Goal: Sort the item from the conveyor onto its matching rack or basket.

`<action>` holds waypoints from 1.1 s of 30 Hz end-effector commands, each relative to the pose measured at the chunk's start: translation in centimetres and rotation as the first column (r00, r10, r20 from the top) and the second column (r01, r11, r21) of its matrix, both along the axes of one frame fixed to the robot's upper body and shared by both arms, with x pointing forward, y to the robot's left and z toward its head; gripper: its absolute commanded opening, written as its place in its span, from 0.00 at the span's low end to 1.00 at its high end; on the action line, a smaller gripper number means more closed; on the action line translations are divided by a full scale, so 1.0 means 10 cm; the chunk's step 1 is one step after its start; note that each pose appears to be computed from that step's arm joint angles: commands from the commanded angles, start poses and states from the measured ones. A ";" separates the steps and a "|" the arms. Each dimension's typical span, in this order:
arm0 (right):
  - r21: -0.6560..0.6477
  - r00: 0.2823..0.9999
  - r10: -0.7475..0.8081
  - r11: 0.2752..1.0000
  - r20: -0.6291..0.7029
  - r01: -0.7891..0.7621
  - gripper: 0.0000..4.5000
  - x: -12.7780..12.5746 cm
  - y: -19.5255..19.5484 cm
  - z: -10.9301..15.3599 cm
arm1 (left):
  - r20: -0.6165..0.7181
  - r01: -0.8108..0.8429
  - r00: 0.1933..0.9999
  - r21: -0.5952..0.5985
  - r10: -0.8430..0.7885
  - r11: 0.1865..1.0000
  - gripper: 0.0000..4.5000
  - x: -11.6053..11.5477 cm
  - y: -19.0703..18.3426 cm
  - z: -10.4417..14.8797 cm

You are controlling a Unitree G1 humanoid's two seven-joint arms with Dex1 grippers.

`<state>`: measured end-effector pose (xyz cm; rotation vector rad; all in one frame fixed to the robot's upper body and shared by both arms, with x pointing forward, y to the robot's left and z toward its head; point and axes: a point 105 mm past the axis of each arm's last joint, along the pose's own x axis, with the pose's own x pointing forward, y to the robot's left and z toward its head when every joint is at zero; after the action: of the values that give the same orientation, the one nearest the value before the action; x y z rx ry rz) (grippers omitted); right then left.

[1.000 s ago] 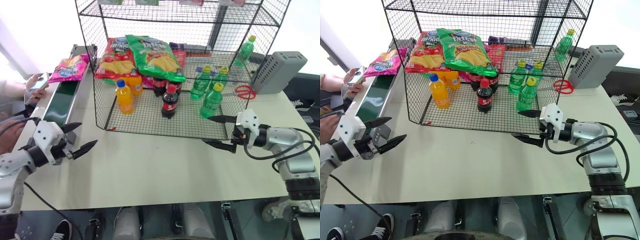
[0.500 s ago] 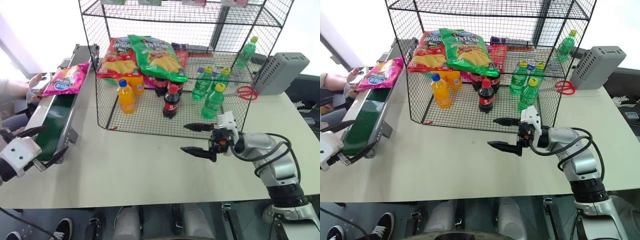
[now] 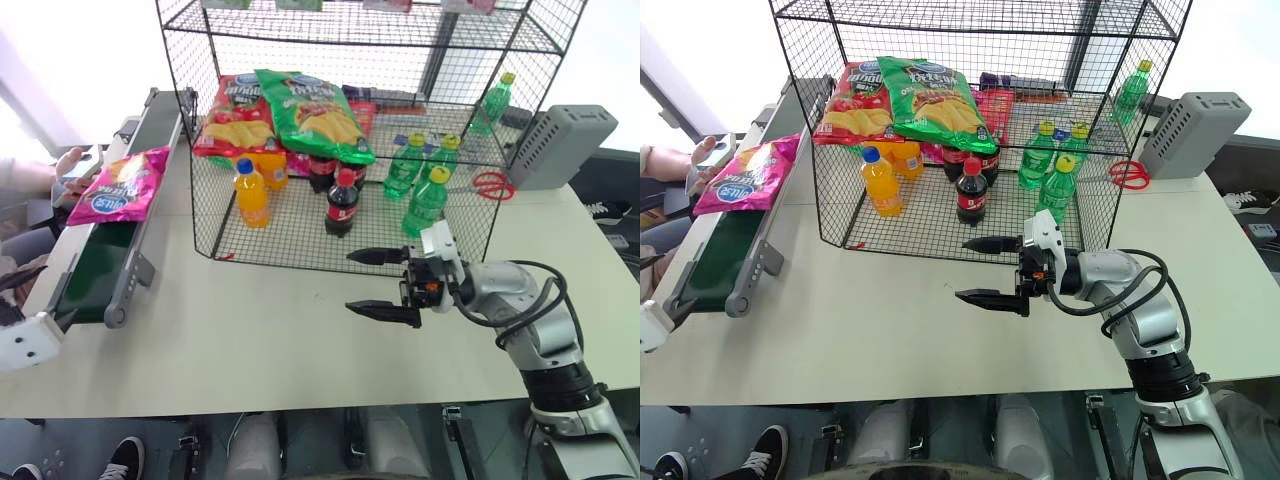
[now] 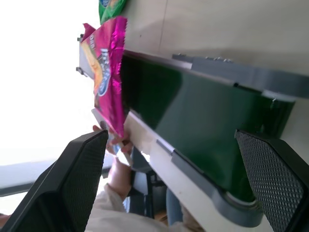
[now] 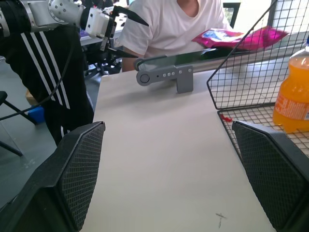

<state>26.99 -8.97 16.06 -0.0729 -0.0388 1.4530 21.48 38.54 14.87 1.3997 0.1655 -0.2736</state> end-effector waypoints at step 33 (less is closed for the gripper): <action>0.015 0.973 -0.110 0.994 0.203 0.109 1.00 0.17 -0.12 0.28 | 0.063 0.077 0.995 -0.031 -0.075 0.997 0.49 0.35 -0.18 -0.12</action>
<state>28.55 -9.58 17.59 -0.1848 -0.1458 1.3565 24.73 36.58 12.69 1.3833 0.0829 -0.3149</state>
